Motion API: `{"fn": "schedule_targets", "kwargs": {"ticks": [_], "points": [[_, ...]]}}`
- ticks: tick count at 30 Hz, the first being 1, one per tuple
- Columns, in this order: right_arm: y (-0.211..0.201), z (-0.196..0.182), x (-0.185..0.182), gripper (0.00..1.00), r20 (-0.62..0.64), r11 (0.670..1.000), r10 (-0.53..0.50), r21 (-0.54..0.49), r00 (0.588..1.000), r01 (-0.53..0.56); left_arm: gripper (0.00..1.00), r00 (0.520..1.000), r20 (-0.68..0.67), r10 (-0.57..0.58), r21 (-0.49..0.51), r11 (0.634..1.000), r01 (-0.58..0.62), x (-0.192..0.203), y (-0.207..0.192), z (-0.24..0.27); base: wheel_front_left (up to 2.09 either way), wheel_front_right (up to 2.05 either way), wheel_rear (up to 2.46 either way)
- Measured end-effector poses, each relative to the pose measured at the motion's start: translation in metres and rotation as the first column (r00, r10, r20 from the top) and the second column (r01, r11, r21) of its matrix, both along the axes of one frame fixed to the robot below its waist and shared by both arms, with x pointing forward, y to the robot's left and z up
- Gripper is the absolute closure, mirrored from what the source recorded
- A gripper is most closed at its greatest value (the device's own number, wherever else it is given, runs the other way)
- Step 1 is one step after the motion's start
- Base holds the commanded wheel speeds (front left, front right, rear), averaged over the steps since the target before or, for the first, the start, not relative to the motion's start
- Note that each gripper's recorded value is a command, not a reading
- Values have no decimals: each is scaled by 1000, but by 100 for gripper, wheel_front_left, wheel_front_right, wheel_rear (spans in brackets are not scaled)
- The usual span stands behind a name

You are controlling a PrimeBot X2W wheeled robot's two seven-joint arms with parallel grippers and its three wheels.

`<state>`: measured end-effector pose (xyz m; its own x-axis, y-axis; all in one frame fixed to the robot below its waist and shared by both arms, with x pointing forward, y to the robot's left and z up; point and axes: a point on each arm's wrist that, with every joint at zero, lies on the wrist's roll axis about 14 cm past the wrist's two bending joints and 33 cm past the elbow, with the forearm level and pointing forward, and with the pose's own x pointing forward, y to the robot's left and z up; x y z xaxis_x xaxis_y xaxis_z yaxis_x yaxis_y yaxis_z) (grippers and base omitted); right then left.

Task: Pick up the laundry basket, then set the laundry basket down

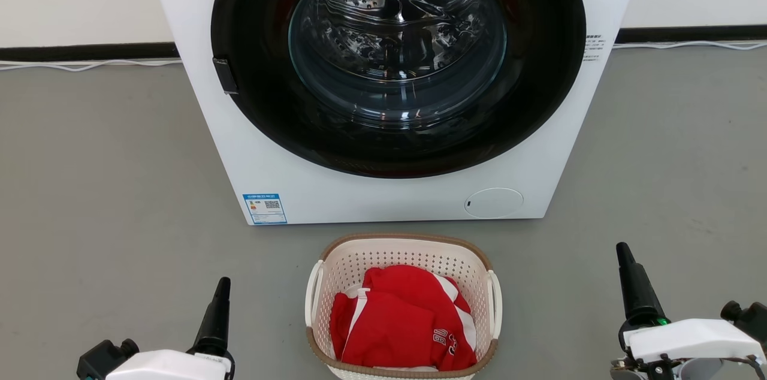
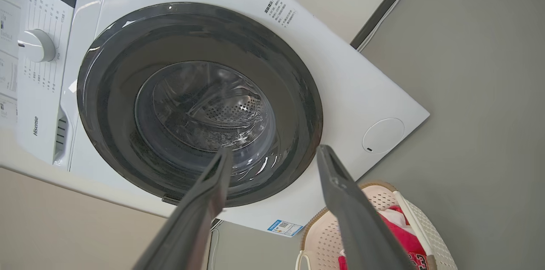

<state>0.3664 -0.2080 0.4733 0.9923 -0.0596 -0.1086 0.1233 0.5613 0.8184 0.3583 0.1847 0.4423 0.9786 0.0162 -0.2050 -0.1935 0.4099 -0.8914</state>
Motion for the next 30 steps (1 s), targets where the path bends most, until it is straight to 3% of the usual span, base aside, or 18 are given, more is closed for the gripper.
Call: {"fn": "schedule_targets", "kwargs": {"ticks": [15,30], "points": [[-3,-3,-2,0,-15,979,18,-205,1000,-20,0,1000,13,-24,194,981,21,1,3,3,0,0,0],[1,-3,-1,0,-24,914,58,-400,998,-63,0,998,28,-53,375,926,38,2,5,7,0,0,0]]}}
